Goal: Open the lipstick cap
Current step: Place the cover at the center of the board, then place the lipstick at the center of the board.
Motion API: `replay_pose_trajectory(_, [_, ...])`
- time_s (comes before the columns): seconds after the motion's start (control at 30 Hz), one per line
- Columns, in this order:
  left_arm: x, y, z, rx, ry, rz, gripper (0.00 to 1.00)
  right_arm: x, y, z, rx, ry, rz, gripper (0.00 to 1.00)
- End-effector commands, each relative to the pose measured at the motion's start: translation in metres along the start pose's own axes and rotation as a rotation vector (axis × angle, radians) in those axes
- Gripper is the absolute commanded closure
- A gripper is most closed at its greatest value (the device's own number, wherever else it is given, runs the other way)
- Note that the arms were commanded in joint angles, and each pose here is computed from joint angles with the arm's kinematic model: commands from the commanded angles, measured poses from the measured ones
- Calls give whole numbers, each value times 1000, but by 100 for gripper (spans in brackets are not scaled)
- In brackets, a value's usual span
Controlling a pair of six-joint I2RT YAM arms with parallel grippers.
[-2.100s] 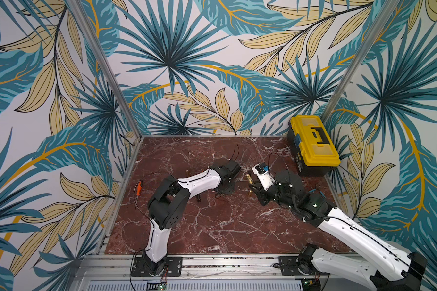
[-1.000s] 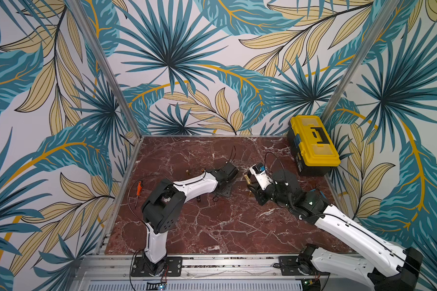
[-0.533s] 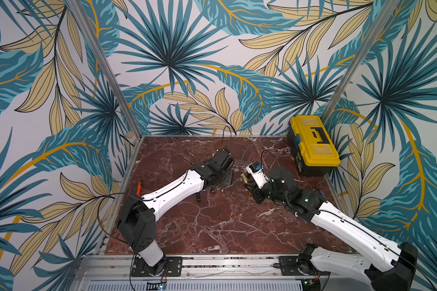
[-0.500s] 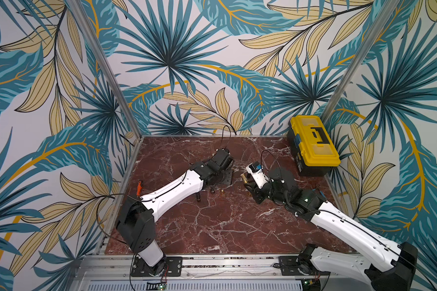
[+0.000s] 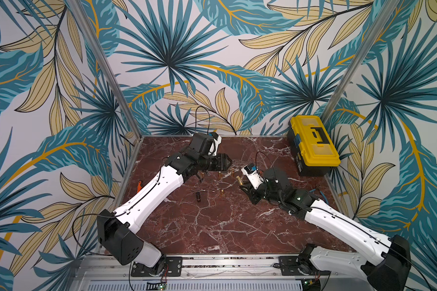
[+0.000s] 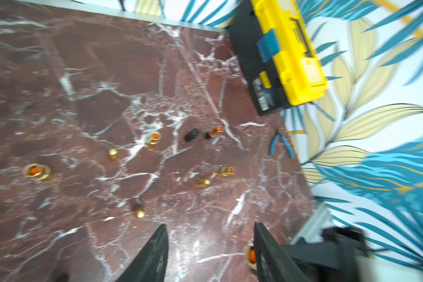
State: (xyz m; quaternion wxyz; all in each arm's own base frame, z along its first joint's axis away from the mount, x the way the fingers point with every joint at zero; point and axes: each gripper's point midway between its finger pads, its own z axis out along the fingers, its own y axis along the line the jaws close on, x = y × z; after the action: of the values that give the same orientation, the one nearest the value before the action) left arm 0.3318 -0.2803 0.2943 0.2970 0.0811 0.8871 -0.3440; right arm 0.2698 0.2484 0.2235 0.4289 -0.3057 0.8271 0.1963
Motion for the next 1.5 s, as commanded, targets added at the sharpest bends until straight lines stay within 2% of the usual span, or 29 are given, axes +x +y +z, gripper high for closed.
replay_pose_trajectory(0.0, [12, -31, -4, 162, 91, -22, 42, 0, 5, 6, -25, -12, -1, 90])
replay_pose_trajectory(0.47, [39, -24, 22, 197, 220, -58, 43, -14, 8, 5, -36, -35, -24, 90])
replay_pose_trajectory(0.7, [45, -13, 29, 157, 237, -73, 47, -20, 6, 1, -24, -58, -31, 90])
replay_pose_trajectory(1.03, [56, -19, 32, 207, 293, -80, 56, -24, 3, 5, -10, -69, -40, 90])
replay_pose_trajectory(1.3, [60, -19, 34, 218, 313, -77, 58, -27, 5, 10, -16, -58, -50, 90])
replay_pose_trajectory(1.47, [60, -18, 35, 215, 314, -76, 66, -27, 5, 11, -20, -55, -54, 90])
